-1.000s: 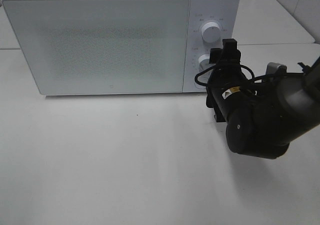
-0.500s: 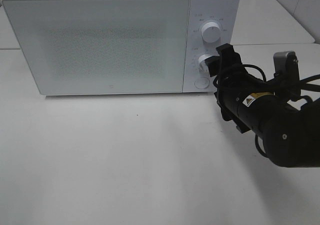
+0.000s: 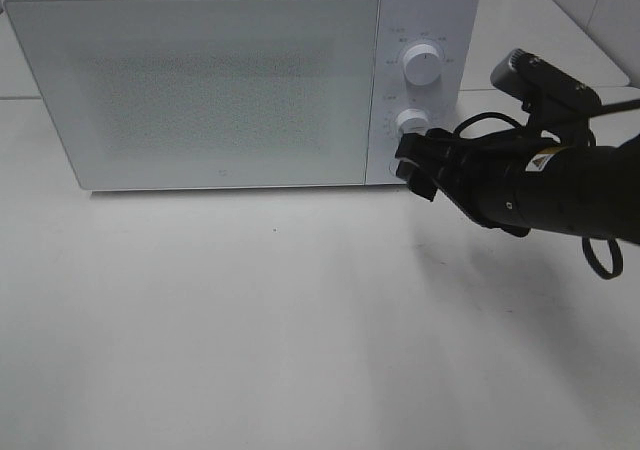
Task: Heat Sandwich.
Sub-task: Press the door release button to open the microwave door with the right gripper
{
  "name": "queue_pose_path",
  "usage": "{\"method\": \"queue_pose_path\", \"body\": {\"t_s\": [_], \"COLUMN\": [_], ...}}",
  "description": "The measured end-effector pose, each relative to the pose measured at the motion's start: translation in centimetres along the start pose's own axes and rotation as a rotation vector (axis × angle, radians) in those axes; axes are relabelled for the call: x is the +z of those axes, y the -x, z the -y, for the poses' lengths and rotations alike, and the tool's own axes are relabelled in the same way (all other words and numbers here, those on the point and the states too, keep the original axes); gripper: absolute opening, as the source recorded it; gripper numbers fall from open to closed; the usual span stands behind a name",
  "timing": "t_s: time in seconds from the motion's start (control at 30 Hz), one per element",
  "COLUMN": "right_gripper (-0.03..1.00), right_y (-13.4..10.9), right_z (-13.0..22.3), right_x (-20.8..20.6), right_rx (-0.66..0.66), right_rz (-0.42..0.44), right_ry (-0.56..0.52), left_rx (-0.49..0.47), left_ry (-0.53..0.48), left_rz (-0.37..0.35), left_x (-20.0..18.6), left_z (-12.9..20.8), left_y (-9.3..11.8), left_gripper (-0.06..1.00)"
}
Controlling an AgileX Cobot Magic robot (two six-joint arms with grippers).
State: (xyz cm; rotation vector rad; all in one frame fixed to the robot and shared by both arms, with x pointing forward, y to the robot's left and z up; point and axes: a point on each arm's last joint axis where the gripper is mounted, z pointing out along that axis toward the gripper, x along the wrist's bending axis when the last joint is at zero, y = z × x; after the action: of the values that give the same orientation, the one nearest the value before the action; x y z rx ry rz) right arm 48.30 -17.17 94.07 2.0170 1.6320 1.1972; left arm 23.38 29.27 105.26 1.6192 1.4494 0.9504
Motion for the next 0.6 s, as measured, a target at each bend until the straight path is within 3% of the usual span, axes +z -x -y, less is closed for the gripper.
{"method": "queue_pose_path", "body": {"t_s": [0.07, 0.13, 0.23, 0.6], "right_gripper": [0.75, 0.75, 0.75, 0.75], "right_y": [0.0, 0.0, 0.0, -1.1], "right_z": [-0.8, -1.1, -1.8, -2.6], "right_x": [-0.3, -0.3, -0.5, -1.9], "right_rx": [-0.128, -0.158, -0.279, -0.421], "right_rz": [0.005, 0.003, -0.013, -0.061], "right_ry": [-0.094, -0.116, -0.245, -0.539], "left_rx": [0.0, 0.0, 0.0, 0.0], "left_ry": [0.0, 0.0, 0.0, 0.0], "left_rz": [0.0, 0.0, 0.0, 0.0], "left_x": [0.0, 0.0, 0.0, 0.0], "left_z": [0.0, 0.0, 0.0, 0.0], "left_y": [0.0, 0.0, 0.0, 0.0], "left_gripper": [0.99, 0.99, 0.99, 0.99]}}
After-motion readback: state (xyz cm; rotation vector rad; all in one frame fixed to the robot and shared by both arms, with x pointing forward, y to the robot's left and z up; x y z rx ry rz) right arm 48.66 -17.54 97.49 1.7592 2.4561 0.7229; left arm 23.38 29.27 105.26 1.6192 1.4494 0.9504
